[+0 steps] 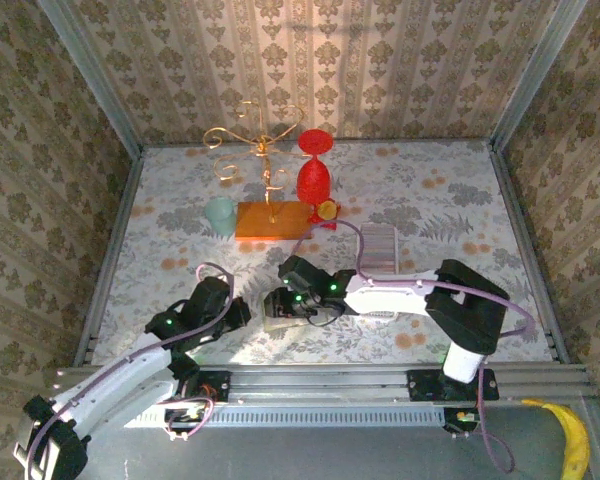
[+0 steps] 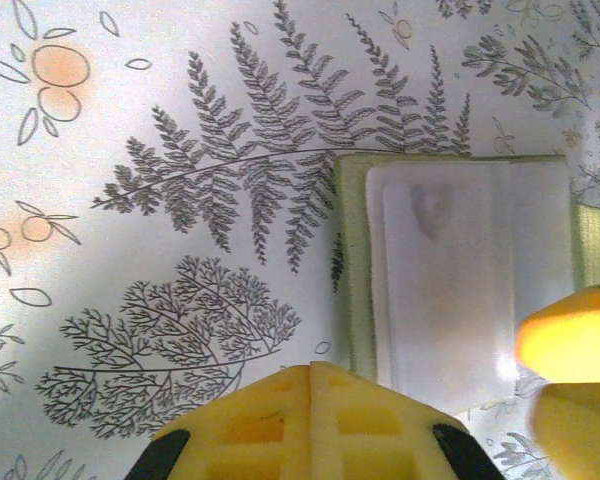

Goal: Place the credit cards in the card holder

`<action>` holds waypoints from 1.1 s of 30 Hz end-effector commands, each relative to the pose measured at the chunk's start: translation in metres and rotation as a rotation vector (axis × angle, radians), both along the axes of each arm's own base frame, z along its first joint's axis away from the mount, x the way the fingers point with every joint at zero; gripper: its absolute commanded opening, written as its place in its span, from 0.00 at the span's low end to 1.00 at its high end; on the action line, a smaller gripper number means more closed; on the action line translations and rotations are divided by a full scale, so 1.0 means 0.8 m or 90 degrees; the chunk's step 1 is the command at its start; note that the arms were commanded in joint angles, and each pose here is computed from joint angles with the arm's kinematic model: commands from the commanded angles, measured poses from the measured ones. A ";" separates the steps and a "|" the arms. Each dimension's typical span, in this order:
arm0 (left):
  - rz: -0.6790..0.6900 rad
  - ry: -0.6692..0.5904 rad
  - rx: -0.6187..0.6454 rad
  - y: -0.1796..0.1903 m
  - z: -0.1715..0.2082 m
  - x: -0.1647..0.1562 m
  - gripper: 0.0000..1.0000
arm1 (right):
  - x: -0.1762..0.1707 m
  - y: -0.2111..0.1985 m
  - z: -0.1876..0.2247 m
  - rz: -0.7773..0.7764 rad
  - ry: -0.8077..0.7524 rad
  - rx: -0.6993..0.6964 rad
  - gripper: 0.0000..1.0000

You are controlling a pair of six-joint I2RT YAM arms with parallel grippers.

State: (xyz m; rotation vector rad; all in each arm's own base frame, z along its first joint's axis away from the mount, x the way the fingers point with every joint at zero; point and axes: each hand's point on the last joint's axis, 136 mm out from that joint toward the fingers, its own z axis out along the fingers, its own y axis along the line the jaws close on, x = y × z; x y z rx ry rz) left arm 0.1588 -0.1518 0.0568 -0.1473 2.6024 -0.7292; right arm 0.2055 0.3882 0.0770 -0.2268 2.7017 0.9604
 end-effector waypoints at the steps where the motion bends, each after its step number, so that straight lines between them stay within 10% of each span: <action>1: -0.014 -0.011 -0.041 -0.018 0.026 0.008 0.00 | 0.015 -0.039 0.056 0.065 -0.111 -0.025 0.47; 7: -0.055 -0.024 -0.086 -0.049 0.042 0.021 0.01 | -0.001 -0.111 0.133 0.332 -0.394 -0.132 0.53; 13: -0.081 -0.035 -0.092 -0.066 0.046 0.027 0.11 | -0.044 -0.225 0.092 0.702 -0.566 -0.379 0.62; 23: -0.090 -0.018 -0.093 -0.071 0.028 0.017 0.22 | 0.043 -0.313 0.049 0.681 -0.609 -0.656 0.83; 33: -0.097 -0.015 -0.092 -0.071 0.023 0.012 0.24 | 0.061 -0.306 0.020 0.701 -0.546 -0.679 0.84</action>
